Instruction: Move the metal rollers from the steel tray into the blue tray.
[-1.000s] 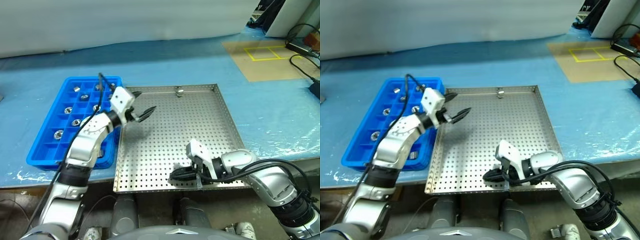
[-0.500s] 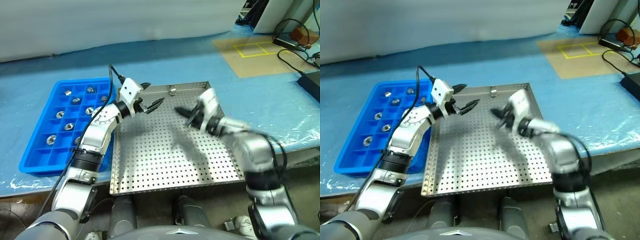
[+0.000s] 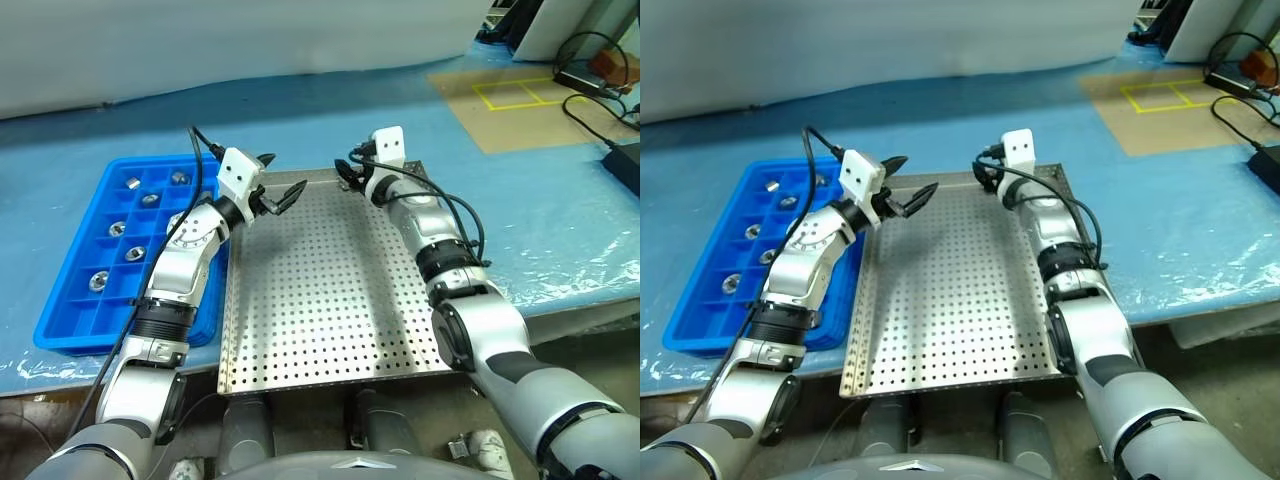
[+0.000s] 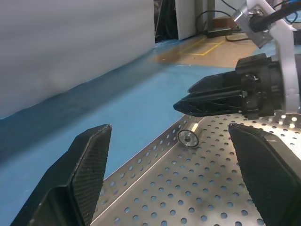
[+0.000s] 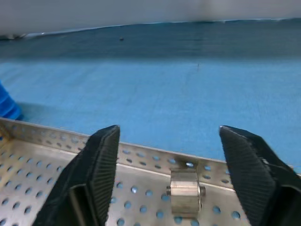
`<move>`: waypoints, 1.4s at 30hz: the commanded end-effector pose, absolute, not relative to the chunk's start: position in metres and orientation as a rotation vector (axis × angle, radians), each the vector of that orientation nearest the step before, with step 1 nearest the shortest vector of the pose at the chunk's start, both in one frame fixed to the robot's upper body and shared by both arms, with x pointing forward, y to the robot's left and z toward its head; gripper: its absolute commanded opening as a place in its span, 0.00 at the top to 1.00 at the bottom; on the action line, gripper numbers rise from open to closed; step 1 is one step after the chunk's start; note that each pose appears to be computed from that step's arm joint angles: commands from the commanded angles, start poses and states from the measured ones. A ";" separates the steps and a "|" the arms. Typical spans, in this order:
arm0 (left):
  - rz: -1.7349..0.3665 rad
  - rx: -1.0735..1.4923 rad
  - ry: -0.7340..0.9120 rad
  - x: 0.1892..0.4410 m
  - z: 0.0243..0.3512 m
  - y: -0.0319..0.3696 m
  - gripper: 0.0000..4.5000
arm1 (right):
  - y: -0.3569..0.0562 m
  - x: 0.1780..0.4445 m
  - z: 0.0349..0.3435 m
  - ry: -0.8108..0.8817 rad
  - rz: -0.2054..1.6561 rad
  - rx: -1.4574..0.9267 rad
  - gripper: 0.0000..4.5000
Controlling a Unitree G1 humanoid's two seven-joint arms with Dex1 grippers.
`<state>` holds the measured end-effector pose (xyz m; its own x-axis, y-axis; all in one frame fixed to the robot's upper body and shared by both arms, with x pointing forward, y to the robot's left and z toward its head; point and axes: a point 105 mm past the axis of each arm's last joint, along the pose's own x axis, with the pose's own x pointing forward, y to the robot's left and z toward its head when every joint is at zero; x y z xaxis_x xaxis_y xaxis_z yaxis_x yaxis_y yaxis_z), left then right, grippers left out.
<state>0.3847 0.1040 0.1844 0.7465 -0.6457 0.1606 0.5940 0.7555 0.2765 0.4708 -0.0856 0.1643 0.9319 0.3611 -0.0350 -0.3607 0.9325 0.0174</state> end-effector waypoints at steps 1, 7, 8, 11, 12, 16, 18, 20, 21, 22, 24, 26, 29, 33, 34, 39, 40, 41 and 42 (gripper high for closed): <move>-0.656 0.216 -0.310 0.381 0.196 0.108 0.05 | -0.088 0.476 0.163 0.044 0.299 0.008 0.01; -0.652 0.213 -0.306 0.375 0.193 0.108 0.05 | -0.096 0.479 0.154 0.081 0.214 -0.033 0.01; -0.649 0.213 -0.305 0.375 0.193 0.109 0.05 | -0.095 0.479 0.153 0.082 0.213 -0.048 0.01; -0.644 0.214 -0.304 0.376 0.193 0.109 0.05 | -0.090 0.478 0.149 0.092 0.216 -0.077 0.01; -0.644 0.214 -0.305 0.376 0.194 0.109 0.05 | -0.087 0.478 0.148 0.095 0.216 -0.078 0.01; -0.644 0.211 -0.309 0.376 0.195 0.108 0.05 | -0.077 0.476 0.144 0.112 0.232 -0.078 0.01; -0.643 0.210 -0.309 0.376 0.195 0.108 0.05 | -0.071 0.475 0.140 0.128 0.244 -0.085 0.01; -0.644 0.210 -0.307 0.375 0.194 0.107 0.05 | -0.069 0.474 0.137 0.138 0.241 -0.101 0.01; -0.645 0.210 -0.307 0.375 0.193 0.107 0.05 | -0.069 0.474 0.136 0.140 0.234 -0.109 0.01; -0.645 0.210 -0.306 0.374 0.193 0.107 0.05 | -0.069 0.474 0.135 0.143 0.228 -0.106 0.01; -0.644 0.213 -0.305 0.374 0.193 0.107 0.05 | -0.071 0.474 0.135 0.146 0.212 -0.114 0.01; -0.640 0.214 -0.304 0.373 0.193 0.108 0.05 | -0.072 0.474 0.134 0.149 0.200 -0.115 0.01; -0.636 0.217 -0.297 0.372 0.192 0.110 0.05 | -0.075 0.475 0.133 0.152 0.184 -0.126 0.09; -0.638 0.217 -0.290 0.371 0.189 0.109 0.05 | -0.078 0.474 0.128 0.170 0.172 -0.129 0.37; -0.638 0.216 -0.289 0.371 0.189 0.109 0.05 | -0.076 0.473 0.127 0.174 0.179 -0.120 0.37; -0.646 0.204 -0.285 0.371 0.189 0.107 0.05 | -0.072 0.472 0.126 0.174 0.195 -0.111 0.49; -0.647 0.201 -0.284 0.371 0.189 0.107 0.05 | -0.072 0.472 0.126 0.174 0.194 -0.109 0.57; -0.647 0.205 -0.283 0.372 0.188 0.106 0.05 | -0.072 0.472 0.126 0.173 0.194 -0.112 0.64; -0.647 0.206 -0.281 0.372 0.188 0.106 0.05 | -0.073 0.472 0.126 0.174 0.192 -0.114 0.72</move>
<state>0.3746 0.1088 0.1737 0.7767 -0.6124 0.1471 0.5685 0.7823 0.2546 0.4691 -0.0761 0.1123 0.9607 0.1723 -0.2178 -0.1968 0.9757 -0.0960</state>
